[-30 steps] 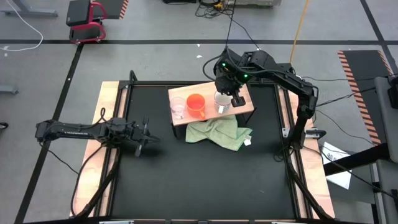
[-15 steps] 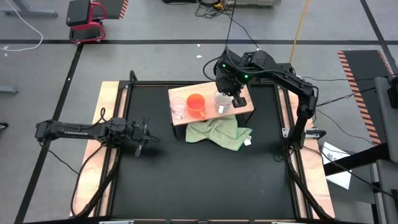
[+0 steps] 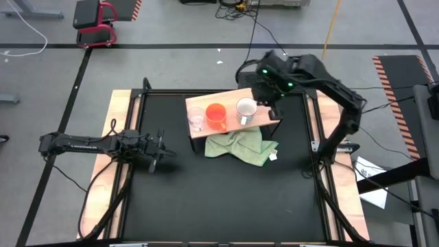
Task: Stack small to large cups/mugs on shelf
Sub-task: Return to Home Position
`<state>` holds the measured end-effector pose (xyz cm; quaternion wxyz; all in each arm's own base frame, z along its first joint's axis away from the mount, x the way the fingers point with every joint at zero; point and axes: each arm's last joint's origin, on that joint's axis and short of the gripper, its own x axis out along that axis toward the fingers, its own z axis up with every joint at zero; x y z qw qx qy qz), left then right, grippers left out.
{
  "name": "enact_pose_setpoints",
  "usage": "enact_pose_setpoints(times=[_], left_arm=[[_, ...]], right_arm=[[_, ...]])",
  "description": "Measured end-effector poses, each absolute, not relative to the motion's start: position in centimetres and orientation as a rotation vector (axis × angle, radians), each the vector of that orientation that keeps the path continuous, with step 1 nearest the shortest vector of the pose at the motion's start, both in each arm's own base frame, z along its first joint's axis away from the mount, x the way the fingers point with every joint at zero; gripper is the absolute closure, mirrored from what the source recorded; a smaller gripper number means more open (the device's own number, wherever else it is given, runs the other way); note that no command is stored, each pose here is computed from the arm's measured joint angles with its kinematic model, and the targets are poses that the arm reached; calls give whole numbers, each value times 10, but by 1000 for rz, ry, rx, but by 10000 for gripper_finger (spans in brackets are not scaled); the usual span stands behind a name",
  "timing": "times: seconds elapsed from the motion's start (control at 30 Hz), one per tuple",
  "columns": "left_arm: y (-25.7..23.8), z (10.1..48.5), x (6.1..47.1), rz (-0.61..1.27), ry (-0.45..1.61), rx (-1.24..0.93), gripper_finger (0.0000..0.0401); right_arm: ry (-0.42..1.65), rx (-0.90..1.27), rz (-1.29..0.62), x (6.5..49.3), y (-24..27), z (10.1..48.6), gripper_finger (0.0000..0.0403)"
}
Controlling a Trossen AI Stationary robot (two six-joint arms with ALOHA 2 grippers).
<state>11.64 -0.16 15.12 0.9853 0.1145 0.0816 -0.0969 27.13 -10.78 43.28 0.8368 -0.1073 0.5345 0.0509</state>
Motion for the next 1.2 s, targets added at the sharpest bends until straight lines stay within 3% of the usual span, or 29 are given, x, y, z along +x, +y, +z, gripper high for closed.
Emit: enact_pose_setpoints(times=[0.27,0.63,1.2], left_arm=[[-2,151,116,-194,165,227,375],[-2,152,117,-193,159,226,375],[-1,151,116,-188,167,215,375]], right_arm=[[985,-222,167,237,-61,466,403],[923,-211,183,208,-18,483,403],[943,-134,177,167,7,453,403]])
